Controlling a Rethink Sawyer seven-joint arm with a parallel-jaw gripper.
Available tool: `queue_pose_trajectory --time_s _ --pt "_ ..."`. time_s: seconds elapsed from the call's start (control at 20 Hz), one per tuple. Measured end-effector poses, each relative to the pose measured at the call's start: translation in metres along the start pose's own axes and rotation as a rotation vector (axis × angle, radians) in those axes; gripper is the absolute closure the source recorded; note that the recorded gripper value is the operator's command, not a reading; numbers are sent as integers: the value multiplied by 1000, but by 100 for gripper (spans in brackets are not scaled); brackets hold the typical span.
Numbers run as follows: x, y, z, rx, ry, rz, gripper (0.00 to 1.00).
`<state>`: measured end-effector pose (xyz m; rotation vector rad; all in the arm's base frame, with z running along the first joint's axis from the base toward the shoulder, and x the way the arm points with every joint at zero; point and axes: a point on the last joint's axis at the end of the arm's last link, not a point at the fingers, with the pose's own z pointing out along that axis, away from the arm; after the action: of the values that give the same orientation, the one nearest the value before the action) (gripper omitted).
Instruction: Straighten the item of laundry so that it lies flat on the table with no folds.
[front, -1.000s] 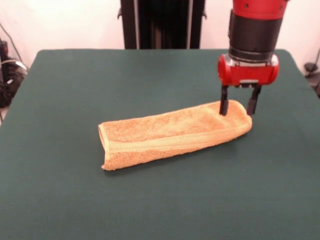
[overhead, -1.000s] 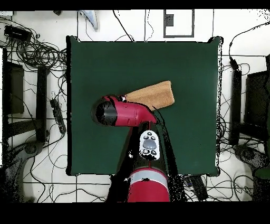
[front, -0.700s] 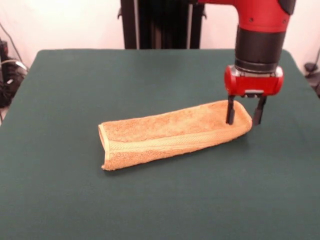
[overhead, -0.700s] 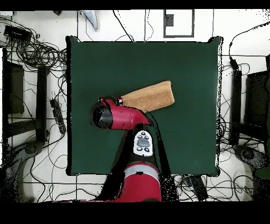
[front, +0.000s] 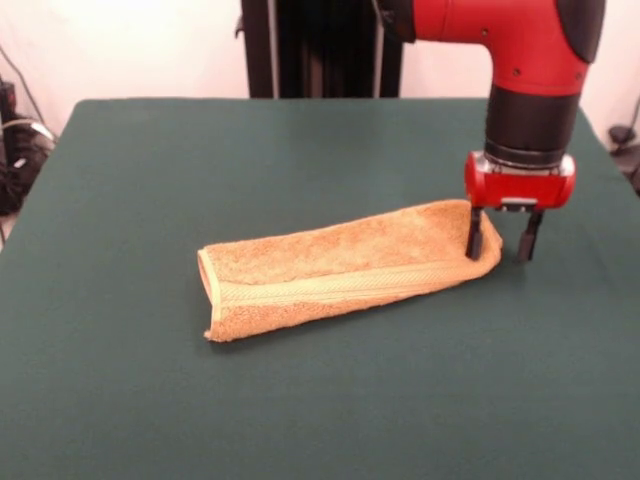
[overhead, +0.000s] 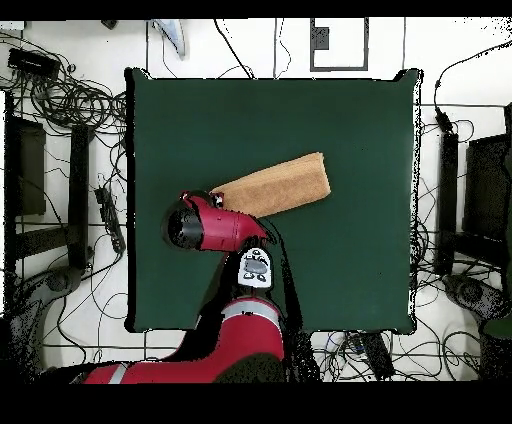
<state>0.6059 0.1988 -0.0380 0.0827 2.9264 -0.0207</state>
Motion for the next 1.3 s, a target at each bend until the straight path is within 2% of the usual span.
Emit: queue_pose_trajectory --time_s 0.7,0.75,0.95,1.3 --pt "-15 1 14 4 -22 6 0" --pt "-14 -1 14 18 -27 -3 100" --pt "-15 -11 15 40 -35 -4 100" --pt "-15 -10 15 47 -44 -6 100"
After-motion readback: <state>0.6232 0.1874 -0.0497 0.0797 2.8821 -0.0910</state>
